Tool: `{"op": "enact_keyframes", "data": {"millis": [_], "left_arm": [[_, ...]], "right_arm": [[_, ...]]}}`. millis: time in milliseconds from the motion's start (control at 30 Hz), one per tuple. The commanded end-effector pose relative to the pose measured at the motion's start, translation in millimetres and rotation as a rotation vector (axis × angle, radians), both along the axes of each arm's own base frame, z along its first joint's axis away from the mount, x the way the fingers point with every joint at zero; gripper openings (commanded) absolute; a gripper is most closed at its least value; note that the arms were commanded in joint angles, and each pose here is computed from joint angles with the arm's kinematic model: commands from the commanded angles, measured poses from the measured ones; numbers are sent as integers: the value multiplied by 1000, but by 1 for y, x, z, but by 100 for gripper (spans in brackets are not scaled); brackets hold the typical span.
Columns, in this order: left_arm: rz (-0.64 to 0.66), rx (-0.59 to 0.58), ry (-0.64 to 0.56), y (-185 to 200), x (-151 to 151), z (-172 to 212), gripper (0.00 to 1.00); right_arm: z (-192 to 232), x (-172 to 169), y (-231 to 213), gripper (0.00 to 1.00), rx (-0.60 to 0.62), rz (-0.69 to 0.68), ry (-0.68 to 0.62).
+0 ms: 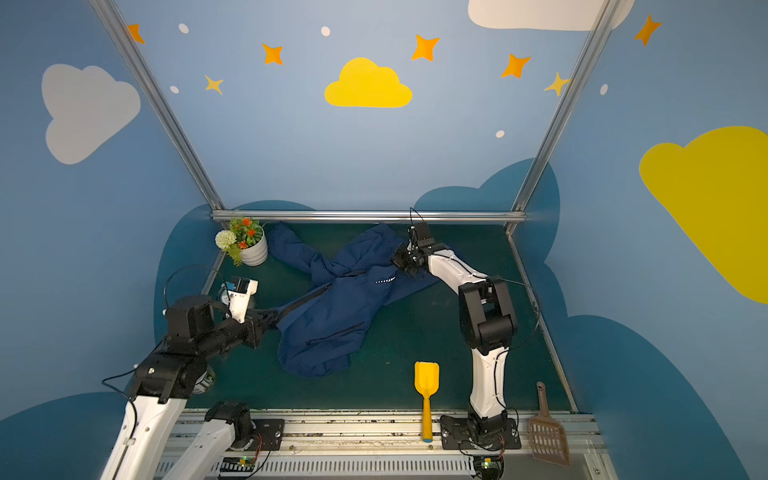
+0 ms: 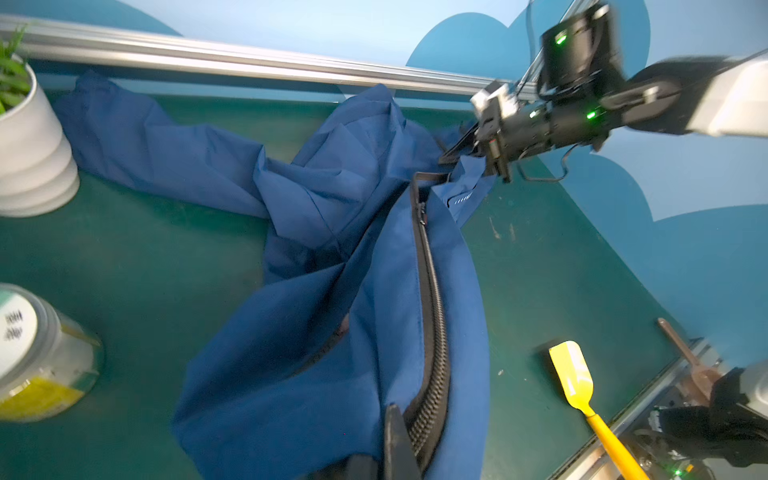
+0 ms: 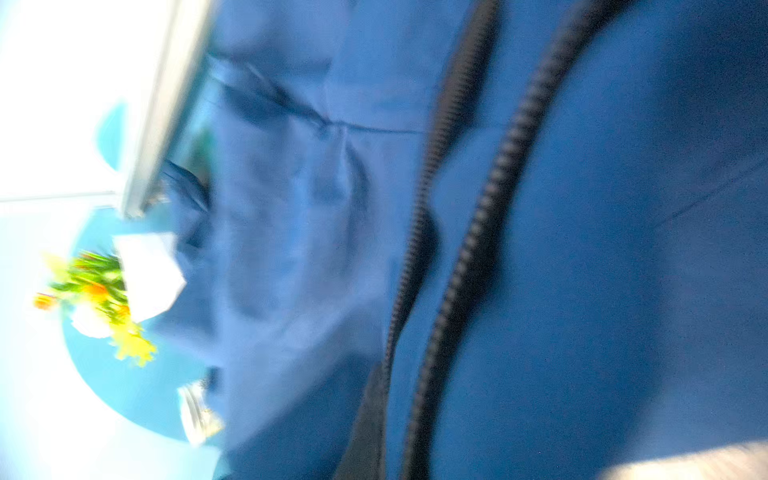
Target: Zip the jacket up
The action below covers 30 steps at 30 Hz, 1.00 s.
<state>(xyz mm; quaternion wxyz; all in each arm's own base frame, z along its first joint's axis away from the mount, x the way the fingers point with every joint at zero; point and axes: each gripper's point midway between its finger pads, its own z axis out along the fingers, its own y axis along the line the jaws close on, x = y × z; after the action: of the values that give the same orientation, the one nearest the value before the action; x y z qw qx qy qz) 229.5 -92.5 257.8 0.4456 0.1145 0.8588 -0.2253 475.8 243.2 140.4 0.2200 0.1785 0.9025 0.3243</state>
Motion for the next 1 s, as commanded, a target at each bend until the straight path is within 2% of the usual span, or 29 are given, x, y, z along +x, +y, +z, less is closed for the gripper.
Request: {"op": "enact_keyframes", "data": {"millis": [0, 67, 200, 300, 400, 500, 567, 633, 667, 733, 767, 800, 867, 967], "left_arm": [[-51, 23, -152, -6, 30, 40, 3], [-62, 54, -215, -7, 54, 60, 3], [-46, 133, -357, -4, 128, 107, 3], [-6, 174, -500, 1, 176, 158, 3], [36, 200, -657, 8, 195, 208, 3], [56, 232, -686, 15, 190, 214, 3], [26, 254, -643, 13, 180, 185, 3], [-56, 270, -578, 4, 163, 132, 3], [-101, 273, -544, 0, 152, 105, 3], [-171, 271, -463, -7, 125, 48, 3], [-188, 269, -427, -8, 113, 26, 3], [-211, 262, -394, -10, 99, 6, 3], [-246, 251, -358, -14, 75, -21, 3], [-263, 215, -332, -18, 48, -40, 3]], "right_arm": [[135, 2, -39, 0, -37, -138, -374], [185, -11, -66, 0, -82, -223, -540], [272, -36, -103, 0, -127, -321, -845], [323, -51, -112, 0, -170, -323, -997], [345, -69, -129, 0, -213, -375, -1083], [306, -80, -144, 0, -273, -394, -969], [254, -86, -140, 0, -278, -344, -856], [186, -100, -139, 0, -268, -313, -682], [153, -109, -140, 15, -272, -300, -587], [96, -133, -142, 63, -286, -275, -437], [79, -146, -147, 72, -301, -288, -373], [63, -160, -152, 77, -319, -296, -311], [48, -183, -157, 80, -331, -303, -252], [42, -209, -159, 80, -357, -308, -211]]}}
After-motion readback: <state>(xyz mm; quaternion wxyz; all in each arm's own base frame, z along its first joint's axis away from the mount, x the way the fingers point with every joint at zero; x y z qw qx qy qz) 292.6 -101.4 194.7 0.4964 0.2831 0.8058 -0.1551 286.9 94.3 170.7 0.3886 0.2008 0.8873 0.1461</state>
